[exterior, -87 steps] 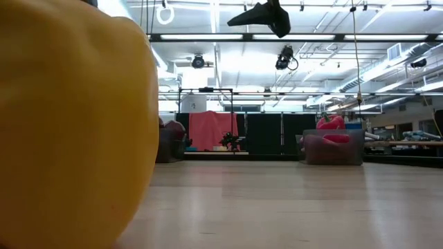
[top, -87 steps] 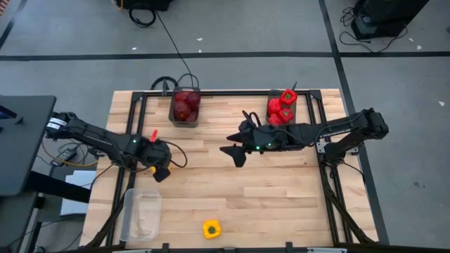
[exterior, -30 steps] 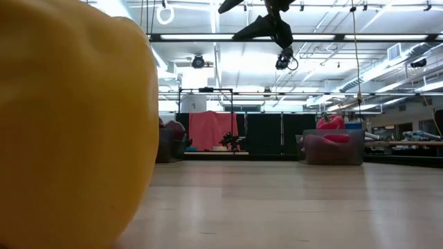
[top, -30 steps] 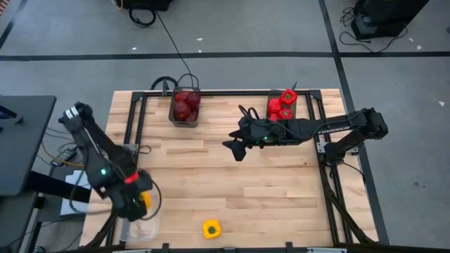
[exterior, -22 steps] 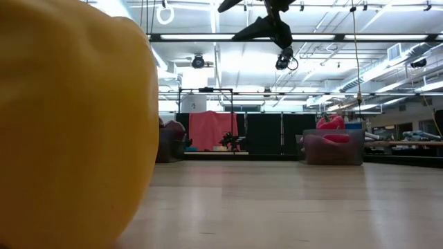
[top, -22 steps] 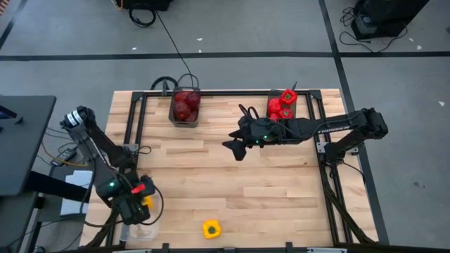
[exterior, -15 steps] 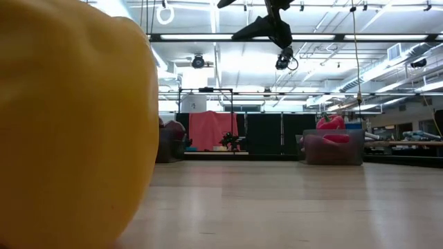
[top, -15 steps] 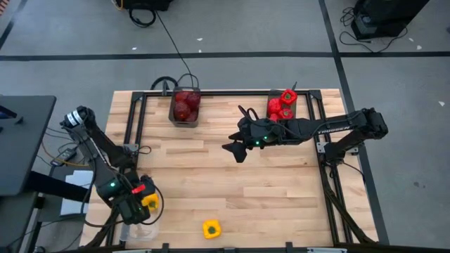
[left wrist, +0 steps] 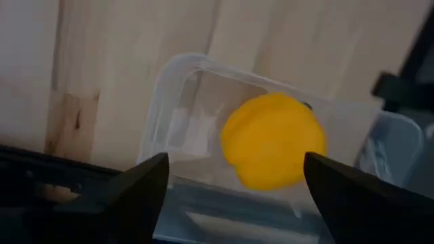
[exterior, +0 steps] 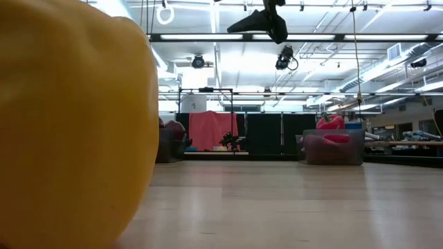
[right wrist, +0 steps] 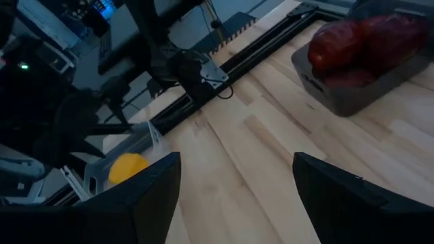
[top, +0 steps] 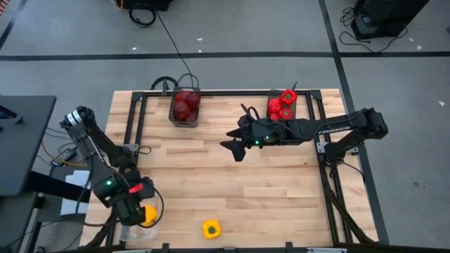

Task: Sort produce into baskets
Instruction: Put the yellow bell pepper into the transparent bin

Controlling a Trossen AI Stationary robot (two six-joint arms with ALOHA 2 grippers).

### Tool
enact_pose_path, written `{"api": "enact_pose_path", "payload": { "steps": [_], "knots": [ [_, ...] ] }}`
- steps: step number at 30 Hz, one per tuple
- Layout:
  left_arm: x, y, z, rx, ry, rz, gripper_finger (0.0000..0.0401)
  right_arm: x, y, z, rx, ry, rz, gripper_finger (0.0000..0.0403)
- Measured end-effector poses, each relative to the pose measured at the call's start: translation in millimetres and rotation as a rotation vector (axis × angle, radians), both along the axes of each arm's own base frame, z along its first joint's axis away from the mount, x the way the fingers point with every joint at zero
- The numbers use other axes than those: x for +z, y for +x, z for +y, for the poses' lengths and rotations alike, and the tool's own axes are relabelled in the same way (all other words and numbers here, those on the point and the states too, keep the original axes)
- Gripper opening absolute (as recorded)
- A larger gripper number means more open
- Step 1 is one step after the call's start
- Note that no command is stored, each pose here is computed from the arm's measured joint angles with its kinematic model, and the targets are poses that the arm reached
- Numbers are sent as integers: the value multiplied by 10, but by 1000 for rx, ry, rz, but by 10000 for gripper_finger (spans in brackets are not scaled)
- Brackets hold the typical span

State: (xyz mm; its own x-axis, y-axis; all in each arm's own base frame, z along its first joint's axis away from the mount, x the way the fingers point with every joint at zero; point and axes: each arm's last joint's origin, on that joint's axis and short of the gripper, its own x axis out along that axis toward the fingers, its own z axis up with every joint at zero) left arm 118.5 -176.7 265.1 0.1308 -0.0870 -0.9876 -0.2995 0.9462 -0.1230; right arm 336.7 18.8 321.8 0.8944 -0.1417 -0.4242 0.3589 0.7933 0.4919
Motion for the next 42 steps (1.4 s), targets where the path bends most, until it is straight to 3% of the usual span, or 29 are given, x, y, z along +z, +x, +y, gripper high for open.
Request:
{"api": "enact_pose_path", "payload": {
  "steps": [4,10,15,23,31,35,38,42],
  "knots": [
    [178,20,13,-69,49,-78,336,5,-4,69,9,-28,-3,292],
    [399,193,-18,-266,117,-339,337,17,-26,251,38,-42,-8,288],
    [458,411,-8,-391,153,-478,337,-8,-76,478,164,43,24,287],
    [415,836,55,-466,223,-580,338,-162,-275,836,201,135,213,287],
    [422,1112,148,-422,209,-660,344,-271,-487,1089,112,206,348,287],
    [436,1184,75,-564,182,-737,335,-285,-574,1236,104,256,368,287],
    [297,1217,-39,-674,158,-746,333,-288,-627,1331,74,285,360,287],
    [180,1332,-160,-604,111,-779,345,-301,-714,1428,-1,303,349,285]
  ]
}}
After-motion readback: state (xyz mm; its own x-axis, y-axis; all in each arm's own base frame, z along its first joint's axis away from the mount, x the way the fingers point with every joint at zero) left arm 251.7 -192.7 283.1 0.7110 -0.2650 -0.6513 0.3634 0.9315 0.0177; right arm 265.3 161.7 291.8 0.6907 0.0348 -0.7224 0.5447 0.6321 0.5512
